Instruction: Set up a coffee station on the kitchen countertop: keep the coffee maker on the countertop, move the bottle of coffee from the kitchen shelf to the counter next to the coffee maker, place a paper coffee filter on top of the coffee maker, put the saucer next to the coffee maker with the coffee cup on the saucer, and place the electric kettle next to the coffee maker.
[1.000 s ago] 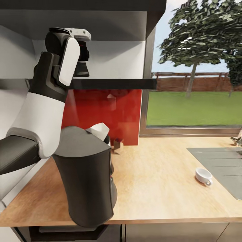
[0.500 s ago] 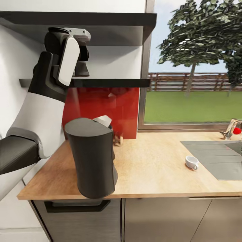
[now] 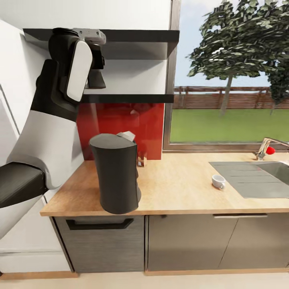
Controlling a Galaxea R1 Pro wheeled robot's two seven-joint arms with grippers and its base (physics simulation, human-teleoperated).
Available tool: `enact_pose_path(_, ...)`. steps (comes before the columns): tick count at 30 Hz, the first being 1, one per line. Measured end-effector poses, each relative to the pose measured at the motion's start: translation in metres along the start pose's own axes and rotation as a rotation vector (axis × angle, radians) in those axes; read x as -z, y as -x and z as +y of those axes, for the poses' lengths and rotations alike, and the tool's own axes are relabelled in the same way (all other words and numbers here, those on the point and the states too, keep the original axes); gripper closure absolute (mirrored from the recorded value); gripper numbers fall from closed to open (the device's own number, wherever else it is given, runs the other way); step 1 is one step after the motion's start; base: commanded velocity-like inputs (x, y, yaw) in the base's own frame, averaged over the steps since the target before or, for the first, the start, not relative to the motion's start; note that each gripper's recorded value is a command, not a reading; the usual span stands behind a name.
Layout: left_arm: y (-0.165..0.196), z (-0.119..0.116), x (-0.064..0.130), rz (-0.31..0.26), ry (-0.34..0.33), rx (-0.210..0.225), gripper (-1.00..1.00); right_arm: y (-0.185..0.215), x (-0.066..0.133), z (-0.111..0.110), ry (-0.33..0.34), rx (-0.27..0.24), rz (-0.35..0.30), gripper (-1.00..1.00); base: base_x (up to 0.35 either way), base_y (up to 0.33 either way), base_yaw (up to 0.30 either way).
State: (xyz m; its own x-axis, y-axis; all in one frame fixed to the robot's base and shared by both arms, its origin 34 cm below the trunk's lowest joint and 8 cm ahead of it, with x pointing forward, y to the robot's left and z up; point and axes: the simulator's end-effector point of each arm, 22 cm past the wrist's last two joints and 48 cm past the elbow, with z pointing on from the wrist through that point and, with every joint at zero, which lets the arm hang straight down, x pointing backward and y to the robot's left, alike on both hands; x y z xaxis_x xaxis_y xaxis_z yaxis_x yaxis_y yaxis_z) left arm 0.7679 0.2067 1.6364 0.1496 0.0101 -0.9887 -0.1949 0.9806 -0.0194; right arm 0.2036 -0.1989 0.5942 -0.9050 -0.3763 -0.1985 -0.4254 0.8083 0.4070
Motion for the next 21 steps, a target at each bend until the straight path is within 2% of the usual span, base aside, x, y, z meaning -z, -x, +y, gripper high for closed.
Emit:
enact_pose_path(7,0.0004,0.0002,0.0004,0.000,0.000,0.000,1.00,0.0000,0.0000,0.0002,0.001,0.000,0.000,-1.00,-0.300,0.000,0.000)
enact_pose_path(16,0.0004,0.0007,0.0007,0.001,-0.001,-0.001,1.00,0.0005,0.0000,0.0002,-0.001,0.001,-0.002,-1.00,-0.046,0.000,0.000)
enact_pose_path(21,0.0000,0.0006,0.0002,0.002,-0.001,-0.001,1.00,0.0006,-0.0001,0.0007,0.002,0.001,-0.001,-1.00,-0.201,0.000,0.000)
